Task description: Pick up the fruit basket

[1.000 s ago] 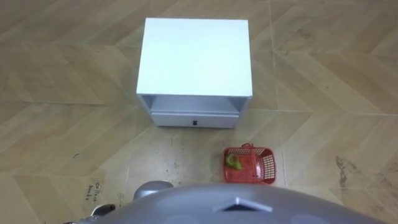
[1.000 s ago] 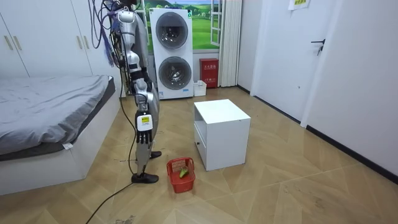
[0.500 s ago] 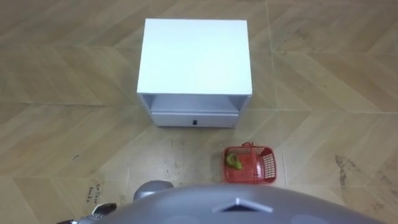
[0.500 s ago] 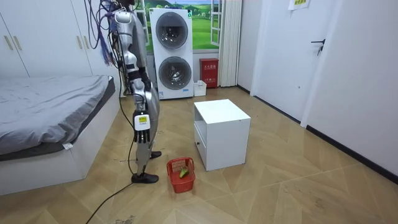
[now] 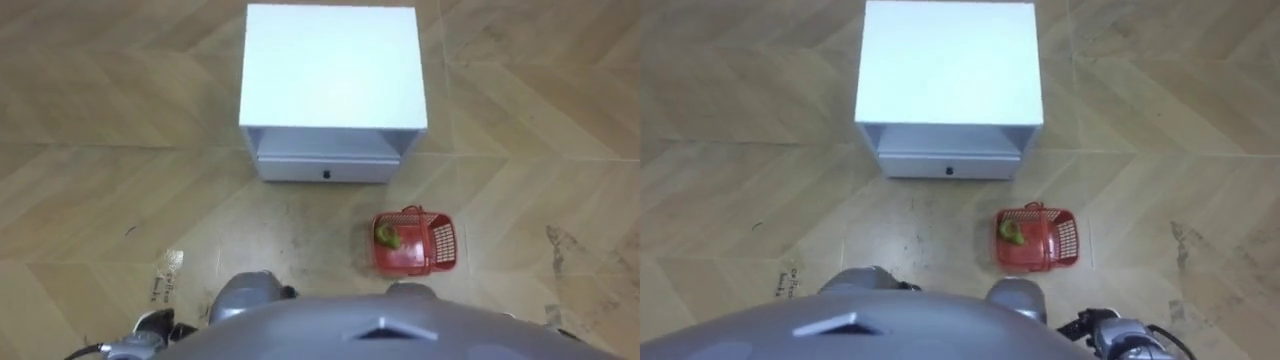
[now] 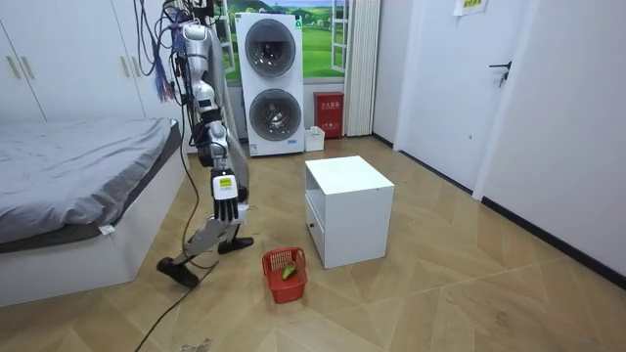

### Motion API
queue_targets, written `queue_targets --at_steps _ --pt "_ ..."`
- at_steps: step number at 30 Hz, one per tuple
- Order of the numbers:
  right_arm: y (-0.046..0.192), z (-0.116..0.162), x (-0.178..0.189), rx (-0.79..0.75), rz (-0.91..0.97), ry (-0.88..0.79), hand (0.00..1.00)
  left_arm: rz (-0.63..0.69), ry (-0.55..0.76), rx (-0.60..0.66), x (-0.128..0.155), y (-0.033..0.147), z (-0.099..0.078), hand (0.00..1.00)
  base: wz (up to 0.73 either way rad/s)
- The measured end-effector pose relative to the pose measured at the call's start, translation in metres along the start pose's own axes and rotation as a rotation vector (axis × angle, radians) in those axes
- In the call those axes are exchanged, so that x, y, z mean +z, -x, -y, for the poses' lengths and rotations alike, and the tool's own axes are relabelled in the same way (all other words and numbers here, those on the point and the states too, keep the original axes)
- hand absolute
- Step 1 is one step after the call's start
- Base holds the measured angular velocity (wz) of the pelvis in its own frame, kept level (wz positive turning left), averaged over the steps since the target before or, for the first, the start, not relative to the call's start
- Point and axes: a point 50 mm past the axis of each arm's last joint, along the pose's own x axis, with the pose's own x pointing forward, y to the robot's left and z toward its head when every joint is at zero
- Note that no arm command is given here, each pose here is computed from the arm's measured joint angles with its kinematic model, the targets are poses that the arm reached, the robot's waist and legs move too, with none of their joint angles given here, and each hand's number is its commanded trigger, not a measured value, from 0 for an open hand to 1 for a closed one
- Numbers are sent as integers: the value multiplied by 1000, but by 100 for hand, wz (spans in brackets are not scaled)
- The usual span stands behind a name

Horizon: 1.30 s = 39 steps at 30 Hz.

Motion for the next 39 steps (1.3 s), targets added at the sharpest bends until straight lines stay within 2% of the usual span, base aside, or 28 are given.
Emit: queue_targets --at_steps 3,5,9,12,17,21,25,30,39 --pt "3 9 33 -36 104 -28 0 65 -8 47 25 0 -12 0 -7" --pt "7 11 54 -42 184 -74 0 91 6 57 35 0 -12 0 -24" --pt "8 11 63 -35 226 -204 0 119 -9 61 44 0 -9 0 21" --pt "11 22 71 -92 263 -313 0 150 -23 75 55 1 -7 0 48" --pt "27 49 113 -223 416 -442 0 154 47 148 60 1 -14 0 46" --pt "53 66 159 -287 600 -496 0 158 97 217 59 1 -25 0 31" --pt "73 76 185 -330 728 -507 0 184 102 268 60 3 -37 0 44" --pt "81 73 194 -341 778 -473 0 142 19 253 40 1 -27 0 1" --pt "85 70 199 -349 803 -440 0 117 -31 191 23 -1 -17 0 2"
